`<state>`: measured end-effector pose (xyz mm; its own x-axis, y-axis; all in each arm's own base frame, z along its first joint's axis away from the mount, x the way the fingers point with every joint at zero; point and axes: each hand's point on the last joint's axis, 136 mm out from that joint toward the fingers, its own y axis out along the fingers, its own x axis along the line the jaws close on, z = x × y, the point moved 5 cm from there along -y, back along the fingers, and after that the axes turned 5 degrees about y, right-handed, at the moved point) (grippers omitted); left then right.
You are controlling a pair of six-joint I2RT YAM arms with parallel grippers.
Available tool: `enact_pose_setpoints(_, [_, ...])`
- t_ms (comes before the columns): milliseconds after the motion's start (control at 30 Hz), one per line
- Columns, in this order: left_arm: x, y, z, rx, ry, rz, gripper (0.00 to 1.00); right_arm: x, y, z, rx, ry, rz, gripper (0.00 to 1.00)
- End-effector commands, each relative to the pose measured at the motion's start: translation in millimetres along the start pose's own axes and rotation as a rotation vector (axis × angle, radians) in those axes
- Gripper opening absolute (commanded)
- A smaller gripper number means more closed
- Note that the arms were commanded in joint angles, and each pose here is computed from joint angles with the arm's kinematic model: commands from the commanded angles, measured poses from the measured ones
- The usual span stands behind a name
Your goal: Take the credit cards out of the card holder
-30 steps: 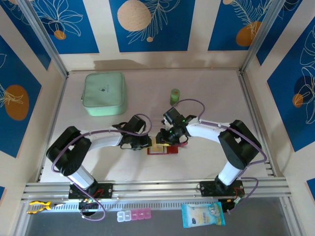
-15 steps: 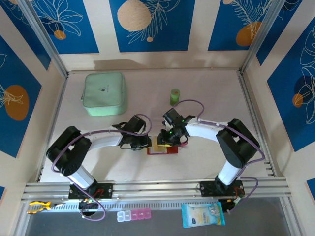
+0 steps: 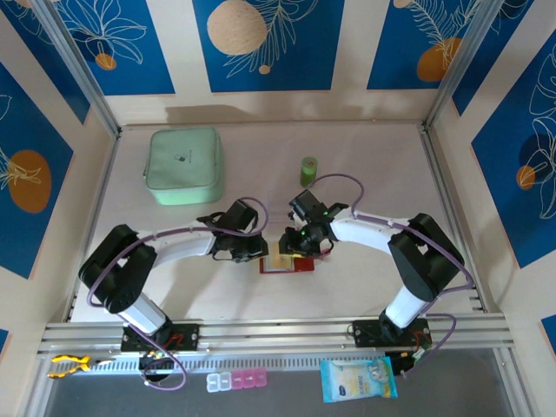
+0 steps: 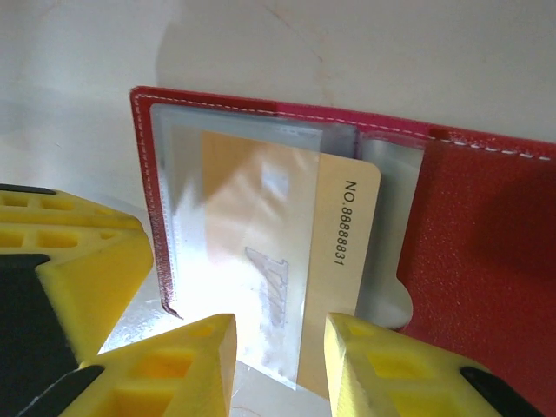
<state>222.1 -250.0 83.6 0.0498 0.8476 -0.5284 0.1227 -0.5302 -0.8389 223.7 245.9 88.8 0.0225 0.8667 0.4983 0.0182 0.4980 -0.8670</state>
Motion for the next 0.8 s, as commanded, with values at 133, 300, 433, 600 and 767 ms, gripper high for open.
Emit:
enact_pose_setpoints(133, [-21.3,-4.6,-5.7,0.004,0.049,0.039,0.15,-1.7,-7.4,2.9,0.010,0.007,-0.047,0.34])
enact_pose_setpoints(300, [-23.9,5.2,-2.7,0.031,0.056,0.049,0.13,-3.4,-4.3,4.3,0.021,0.025,-0.106,0.33])
enact_pose_setpoints(433, [-15.5,13.6,1.8,0.052,0.059,0.021,0.11,-10.0,-2.6,4.5,0.021,0.047,-0.089,0.32])
enact_pose_setpoints(600, [-2.1,18.9,7.3,0.073,0.055,-0.029,0.11,-18.7,-2.4,4.0,0.016,0.072,-0.091,0.30])
enact_pose_setpoints(767, [5.1,19.7,9.7,0.078,0.054,-0.062,0.11,-14.5,-2.6,4.3,0.018,0.062,-0.166,0.30])
